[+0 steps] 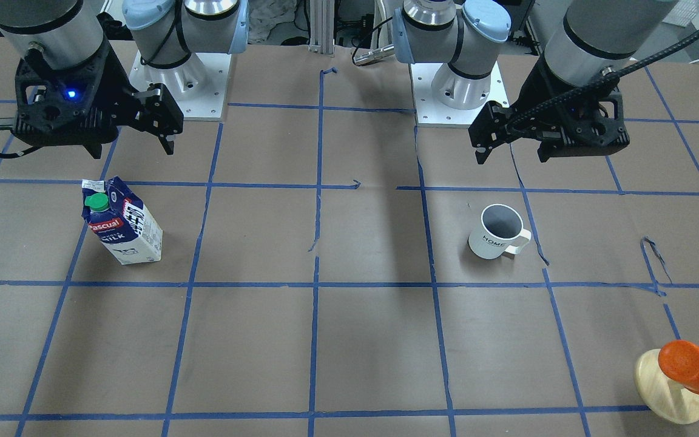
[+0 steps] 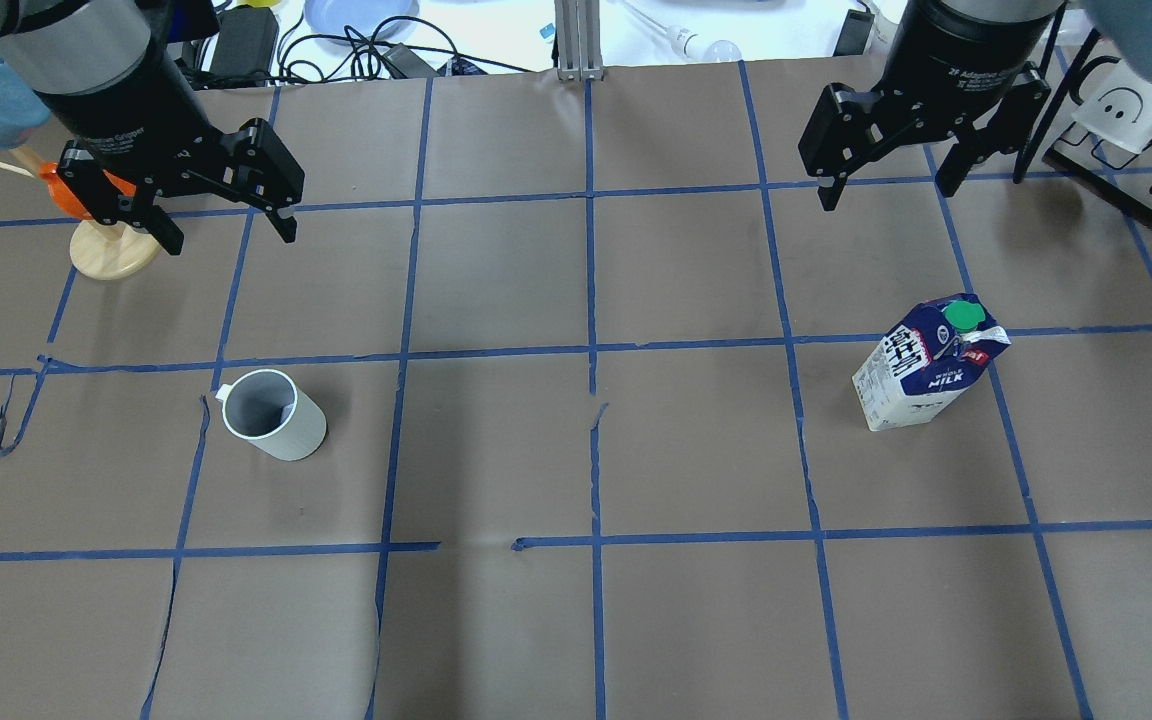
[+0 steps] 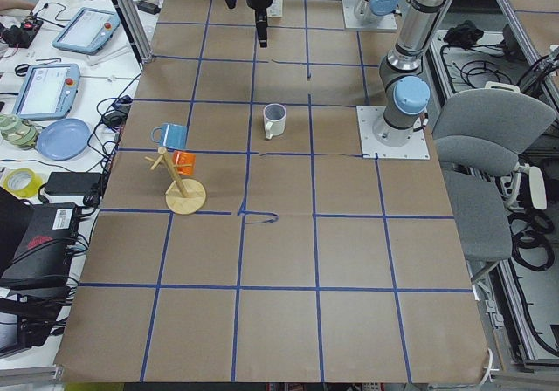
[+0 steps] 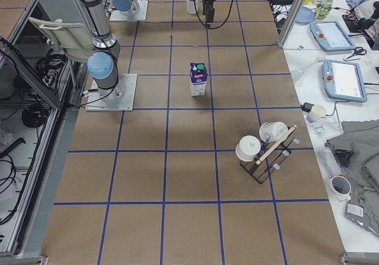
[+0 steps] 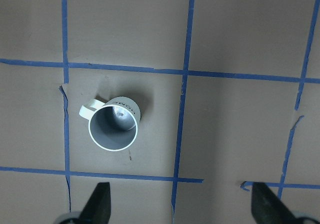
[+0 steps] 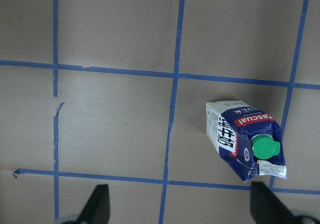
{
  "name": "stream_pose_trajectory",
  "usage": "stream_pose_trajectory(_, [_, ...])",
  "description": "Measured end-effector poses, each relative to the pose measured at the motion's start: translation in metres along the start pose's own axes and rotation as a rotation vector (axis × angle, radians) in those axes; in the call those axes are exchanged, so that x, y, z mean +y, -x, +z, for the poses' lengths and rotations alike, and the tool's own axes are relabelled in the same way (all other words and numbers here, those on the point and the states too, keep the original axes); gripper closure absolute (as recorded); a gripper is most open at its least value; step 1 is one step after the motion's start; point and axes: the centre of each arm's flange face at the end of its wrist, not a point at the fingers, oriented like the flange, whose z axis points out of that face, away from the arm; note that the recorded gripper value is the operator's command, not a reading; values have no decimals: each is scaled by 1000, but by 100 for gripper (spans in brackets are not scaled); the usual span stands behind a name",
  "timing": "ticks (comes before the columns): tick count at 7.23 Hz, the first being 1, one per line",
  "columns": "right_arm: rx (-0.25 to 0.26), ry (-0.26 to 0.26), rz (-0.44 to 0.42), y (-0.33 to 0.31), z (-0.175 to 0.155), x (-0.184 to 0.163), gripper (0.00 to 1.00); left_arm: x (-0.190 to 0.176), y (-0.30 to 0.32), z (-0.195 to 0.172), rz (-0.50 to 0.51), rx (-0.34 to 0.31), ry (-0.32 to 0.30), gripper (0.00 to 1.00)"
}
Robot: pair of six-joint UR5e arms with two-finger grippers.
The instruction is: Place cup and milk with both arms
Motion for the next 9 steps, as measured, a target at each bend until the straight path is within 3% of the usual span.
stream_pose_trajectory(5, [1,2,-1,0,0,0,0,-3,7,5,-4,1,10,0])
stream_pose_trajectory(9, [1,3,-1,0,1,0,0,-25,92,53,-164,19,44,0])
